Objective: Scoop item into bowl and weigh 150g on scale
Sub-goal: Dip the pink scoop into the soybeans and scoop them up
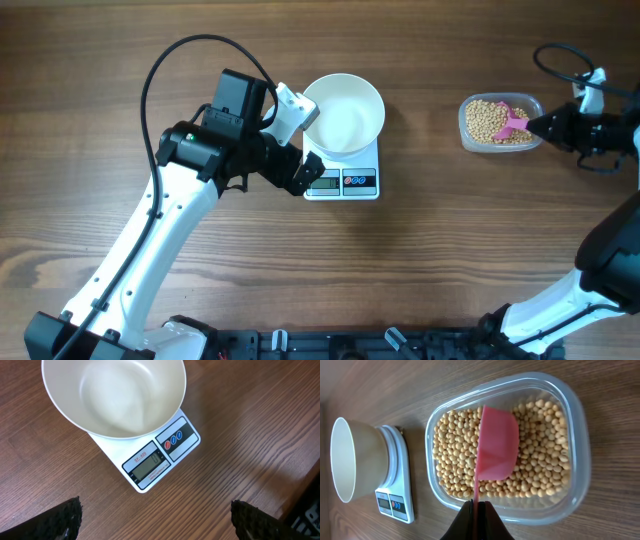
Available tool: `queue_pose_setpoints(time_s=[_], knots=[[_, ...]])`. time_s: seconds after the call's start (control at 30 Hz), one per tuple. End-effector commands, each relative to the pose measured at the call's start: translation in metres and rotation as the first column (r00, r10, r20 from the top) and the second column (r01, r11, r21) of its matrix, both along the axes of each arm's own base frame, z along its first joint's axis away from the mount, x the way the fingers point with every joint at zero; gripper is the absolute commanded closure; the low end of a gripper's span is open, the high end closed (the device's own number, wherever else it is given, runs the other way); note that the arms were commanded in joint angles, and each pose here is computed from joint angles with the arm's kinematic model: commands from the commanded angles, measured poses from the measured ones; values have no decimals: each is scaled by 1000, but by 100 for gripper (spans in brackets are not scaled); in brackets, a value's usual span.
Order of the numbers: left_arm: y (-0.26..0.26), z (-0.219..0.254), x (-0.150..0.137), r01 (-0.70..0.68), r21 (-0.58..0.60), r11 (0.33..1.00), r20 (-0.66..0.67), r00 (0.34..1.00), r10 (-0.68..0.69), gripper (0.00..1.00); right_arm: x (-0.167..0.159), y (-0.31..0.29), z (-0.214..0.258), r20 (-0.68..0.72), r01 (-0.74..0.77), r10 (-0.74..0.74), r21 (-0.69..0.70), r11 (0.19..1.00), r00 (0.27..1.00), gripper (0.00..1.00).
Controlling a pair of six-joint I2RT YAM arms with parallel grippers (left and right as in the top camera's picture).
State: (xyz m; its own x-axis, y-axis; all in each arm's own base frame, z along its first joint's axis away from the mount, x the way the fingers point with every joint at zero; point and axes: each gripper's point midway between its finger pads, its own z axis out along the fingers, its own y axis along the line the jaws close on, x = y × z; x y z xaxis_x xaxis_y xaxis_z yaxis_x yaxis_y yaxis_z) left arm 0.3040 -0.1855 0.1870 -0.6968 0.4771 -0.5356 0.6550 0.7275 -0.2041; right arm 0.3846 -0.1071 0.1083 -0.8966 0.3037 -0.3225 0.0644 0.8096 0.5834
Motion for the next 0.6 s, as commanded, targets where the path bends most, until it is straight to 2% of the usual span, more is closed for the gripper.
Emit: queue_pose_setpoints(time_s=[0.0, 0.57], knots=[[-3, 6, 0, 22, -14, 1000, 18, 1000, -21, 0, -3, 1, -4, 10, -5, 5, 51, 999, 1000, 96], [-3, 6, 0, 22, -14, 1000, 18, 1000, -21, 0, 0, -3, 13, 114, -15, 0, 137, 991, 993, 96]])
